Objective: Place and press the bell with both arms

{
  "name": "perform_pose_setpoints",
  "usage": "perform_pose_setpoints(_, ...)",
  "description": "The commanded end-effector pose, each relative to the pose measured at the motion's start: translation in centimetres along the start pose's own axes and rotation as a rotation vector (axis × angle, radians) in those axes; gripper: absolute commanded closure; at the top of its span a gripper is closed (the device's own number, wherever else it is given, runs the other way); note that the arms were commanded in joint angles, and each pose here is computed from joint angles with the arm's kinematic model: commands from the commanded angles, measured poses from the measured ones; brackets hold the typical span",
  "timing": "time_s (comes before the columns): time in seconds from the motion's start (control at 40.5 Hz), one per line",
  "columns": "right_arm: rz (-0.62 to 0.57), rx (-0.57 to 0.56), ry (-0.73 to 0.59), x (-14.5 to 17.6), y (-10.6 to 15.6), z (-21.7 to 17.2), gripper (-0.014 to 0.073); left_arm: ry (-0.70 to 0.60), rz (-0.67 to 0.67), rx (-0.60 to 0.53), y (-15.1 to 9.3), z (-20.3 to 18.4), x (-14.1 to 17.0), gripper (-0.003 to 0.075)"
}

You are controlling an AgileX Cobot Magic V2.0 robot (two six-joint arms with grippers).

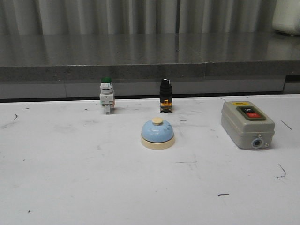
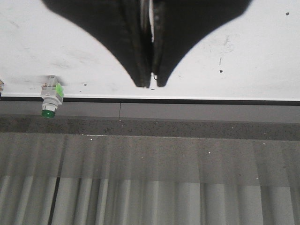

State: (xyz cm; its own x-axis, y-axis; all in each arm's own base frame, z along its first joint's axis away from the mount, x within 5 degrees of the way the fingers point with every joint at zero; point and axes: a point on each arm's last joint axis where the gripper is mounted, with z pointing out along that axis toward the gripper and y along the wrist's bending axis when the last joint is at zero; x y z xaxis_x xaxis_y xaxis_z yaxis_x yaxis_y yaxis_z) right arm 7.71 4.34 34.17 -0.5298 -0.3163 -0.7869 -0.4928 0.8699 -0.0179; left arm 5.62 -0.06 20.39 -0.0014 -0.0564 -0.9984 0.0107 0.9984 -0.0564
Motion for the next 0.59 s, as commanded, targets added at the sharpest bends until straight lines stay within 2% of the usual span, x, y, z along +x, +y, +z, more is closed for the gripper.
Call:
perform_pose_setpoints(0.0,-0.008,0.009,-0.086,-1.11,-0.1,-0.54,0.0664,-0.083,-0.009,0.012,-0.04,-0.06,-0.12,0.074)
perform_pose_setpoints(0.494,-0.007,0.01,-0.089,-1.03,-0.12,-0.61,0.0664,-0.083,-0.009,0.012,-0.04,-0.06,-0.12,0.074)
perform_pose_setpoints(0.568,0.004,0.039,-0.104,-0.53,-0.43,-0.68,0.0664,-0.083,-0.009,0.012,-0.04,-0.06,-0.12,0.074)
